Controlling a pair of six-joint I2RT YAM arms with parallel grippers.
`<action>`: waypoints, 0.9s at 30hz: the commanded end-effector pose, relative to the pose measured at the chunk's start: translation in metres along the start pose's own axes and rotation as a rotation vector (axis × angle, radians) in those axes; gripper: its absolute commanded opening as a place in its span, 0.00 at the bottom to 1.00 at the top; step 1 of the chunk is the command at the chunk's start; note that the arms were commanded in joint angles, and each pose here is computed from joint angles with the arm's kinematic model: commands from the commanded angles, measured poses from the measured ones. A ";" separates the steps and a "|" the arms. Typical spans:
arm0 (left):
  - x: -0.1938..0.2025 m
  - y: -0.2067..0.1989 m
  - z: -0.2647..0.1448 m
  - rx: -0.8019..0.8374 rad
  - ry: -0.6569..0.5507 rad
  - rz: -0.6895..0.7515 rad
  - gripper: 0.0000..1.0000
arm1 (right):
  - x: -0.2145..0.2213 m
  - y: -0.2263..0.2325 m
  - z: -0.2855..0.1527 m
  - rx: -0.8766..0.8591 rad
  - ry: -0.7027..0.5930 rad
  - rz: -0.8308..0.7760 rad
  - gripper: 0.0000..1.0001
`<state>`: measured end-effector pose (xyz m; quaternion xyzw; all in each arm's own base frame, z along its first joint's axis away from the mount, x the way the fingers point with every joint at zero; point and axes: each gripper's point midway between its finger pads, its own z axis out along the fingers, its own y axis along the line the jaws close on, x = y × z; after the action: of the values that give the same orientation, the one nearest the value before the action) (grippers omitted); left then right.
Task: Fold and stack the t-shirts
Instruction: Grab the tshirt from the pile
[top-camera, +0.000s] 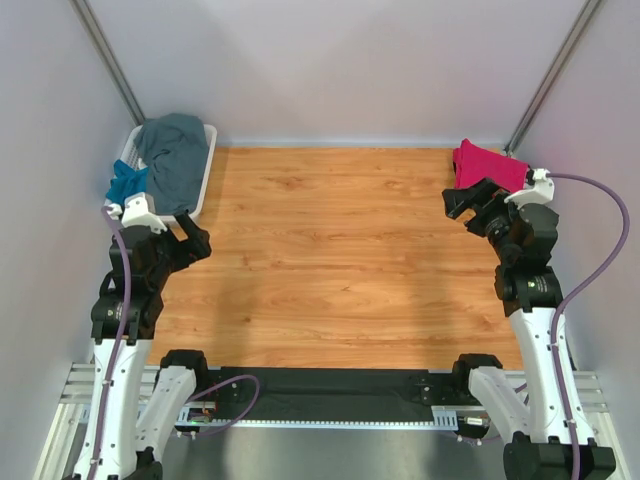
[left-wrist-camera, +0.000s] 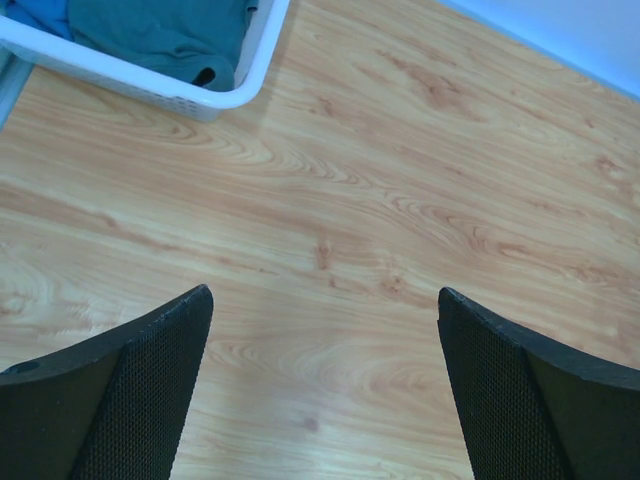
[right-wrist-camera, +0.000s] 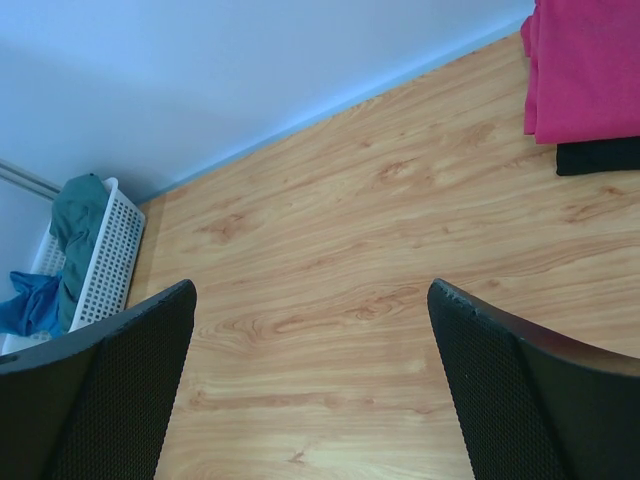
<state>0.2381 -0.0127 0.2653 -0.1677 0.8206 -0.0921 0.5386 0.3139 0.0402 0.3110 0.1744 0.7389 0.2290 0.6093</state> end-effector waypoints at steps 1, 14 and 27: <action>-0.019 -0.005 -0.009 -0.003 -0.039 -0.030 1.00 | -0.011 0.004 -0.001 -0.011 -0.041 -0.028 1.00; -0.053 -0.029 0.065 -0.029 0.085 -0.113 0.99 | 0.009 0.003 0.013 -0.062 -0.009 -0.002 1.00; -0.142 0.067 0.173 -0.240 -0.025 -0.336 0.94 | 0.024 -0.021 0.005 0.005 -0.021 -0.046 1.00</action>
<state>0.4122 0.0945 0.2729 -0.3608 0.8068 -0.0784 0.4612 0.3144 0.0422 0.2687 0.1656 0.7528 0.2254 0.5959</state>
